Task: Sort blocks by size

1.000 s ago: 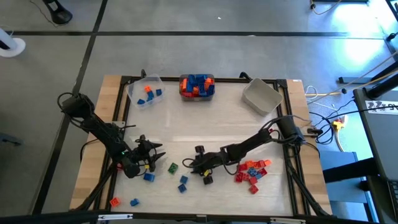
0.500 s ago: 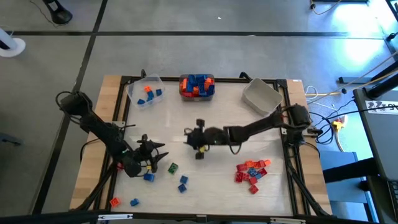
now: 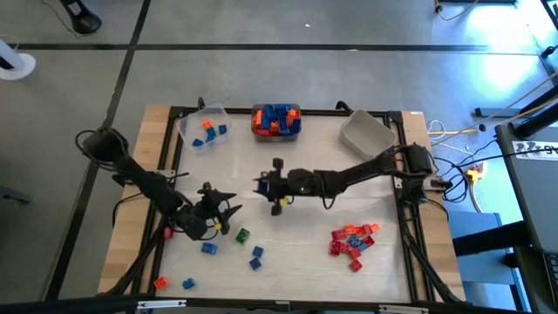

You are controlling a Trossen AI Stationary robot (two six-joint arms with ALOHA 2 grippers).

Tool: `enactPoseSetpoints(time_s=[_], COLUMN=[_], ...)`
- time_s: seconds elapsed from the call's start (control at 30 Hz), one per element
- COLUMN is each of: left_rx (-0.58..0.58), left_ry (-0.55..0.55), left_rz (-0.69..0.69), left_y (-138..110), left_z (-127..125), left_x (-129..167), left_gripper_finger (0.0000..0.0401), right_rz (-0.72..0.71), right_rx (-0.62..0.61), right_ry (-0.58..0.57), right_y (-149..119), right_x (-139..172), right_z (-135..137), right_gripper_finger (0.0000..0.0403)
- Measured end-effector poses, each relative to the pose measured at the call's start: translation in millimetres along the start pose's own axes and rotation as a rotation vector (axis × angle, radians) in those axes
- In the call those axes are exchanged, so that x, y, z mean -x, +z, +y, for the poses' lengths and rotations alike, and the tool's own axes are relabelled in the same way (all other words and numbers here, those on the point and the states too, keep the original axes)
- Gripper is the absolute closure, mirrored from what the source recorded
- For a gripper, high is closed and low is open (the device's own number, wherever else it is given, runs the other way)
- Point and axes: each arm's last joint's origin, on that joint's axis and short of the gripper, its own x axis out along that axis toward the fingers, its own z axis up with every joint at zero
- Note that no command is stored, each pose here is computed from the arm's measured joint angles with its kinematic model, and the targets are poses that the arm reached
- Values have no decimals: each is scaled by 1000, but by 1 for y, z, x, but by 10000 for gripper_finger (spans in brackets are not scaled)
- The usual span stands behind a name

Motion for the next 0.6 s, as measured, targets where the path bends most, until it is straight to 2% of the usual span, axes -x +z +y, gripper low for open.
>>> enactPoseSetpoints(time_s=[0.13, 0.33, 0.43, 0.6], left_rx=[-1, -25, -32, -10], left_ry=[-20, -83, -88, -66], left_rz=[-3, -55, -54, 5], left_y=[10, 39, 49, 52], left_z=[2, 8, 17, 38], left_x=[2, 16, 24, 35], left_gripper_finger=[194, 194, 194, 194], right_rz=[-31, -25, -33, 2], right_rx=[-50, -92, -103, -124], right_ry=[-62, -127, -152, -161], right_y=[4, 23, 33, 34], right_x=[-5, -18, -28, -52], right_z=[-22, -64, -86, -118], right_gripper_finger=[253, 253, 253, 253])
